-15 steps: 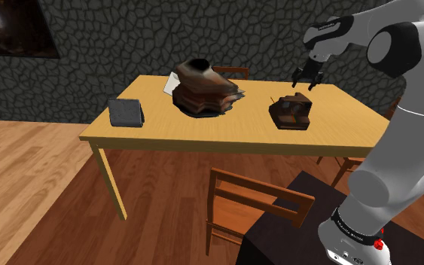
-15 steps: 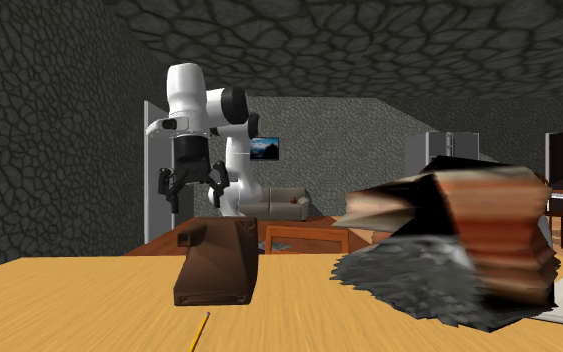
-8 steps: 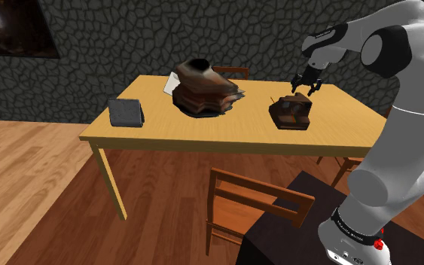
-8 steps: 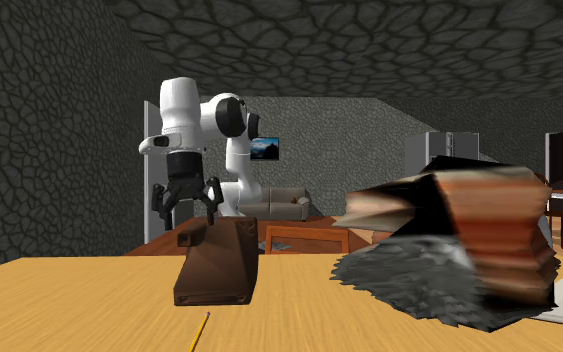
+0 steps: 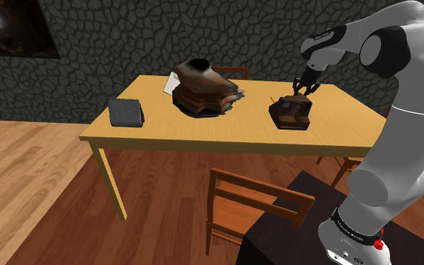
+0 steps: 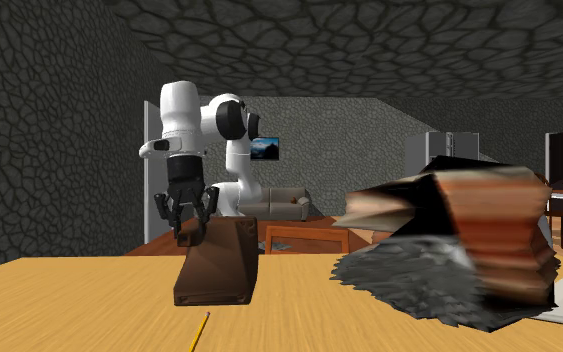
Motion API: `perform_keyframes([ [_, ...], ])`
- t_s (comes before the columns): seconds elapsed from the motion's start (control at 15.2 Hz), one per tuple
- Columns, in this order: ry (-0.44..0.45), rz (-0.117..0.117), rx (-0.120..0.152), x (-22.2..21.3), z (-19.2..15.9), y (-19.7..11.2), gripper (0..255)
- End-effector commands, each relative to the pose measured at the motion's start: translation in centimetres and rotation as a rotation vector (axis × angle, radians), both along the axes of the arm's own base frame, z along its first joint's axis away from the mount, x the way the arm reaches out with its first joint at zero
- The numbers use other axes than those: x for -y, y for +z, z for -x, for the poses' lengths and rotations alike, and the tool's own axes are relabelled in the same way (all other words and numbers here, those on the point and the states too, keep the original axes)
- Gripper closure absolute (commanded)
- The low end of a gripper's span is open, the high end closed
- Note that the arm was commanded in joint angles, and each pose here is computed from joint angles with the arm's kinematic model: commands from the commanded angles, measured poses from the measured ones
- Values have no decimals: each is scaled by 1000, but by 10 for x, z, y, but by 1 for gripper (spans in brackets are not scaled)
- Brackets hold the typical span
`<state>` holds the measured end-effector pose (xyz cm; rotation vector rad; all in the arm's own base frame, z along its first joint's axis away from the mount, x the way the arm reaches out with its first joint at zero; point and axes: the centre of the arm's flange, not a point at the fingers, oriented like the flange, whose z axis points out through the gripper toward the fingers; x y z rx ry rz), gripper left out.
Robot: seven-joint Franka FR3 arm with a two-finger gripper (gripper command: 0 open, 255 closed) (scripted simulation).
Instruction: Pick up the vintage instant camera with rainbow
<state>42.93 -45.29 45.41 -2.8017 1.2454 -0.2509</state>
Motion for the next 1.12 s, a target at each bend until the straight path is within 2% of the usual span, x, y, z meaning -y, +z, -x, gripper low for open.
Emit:
perform_keyframes([
  [0.0, 0, -1, 0, 0, 0, -1, 255],
  [0.26, 0, -1, 0, 0, 0, -1, 255],
  [1.06, 0, -1, 0, 0, 0, 63, 255],
])
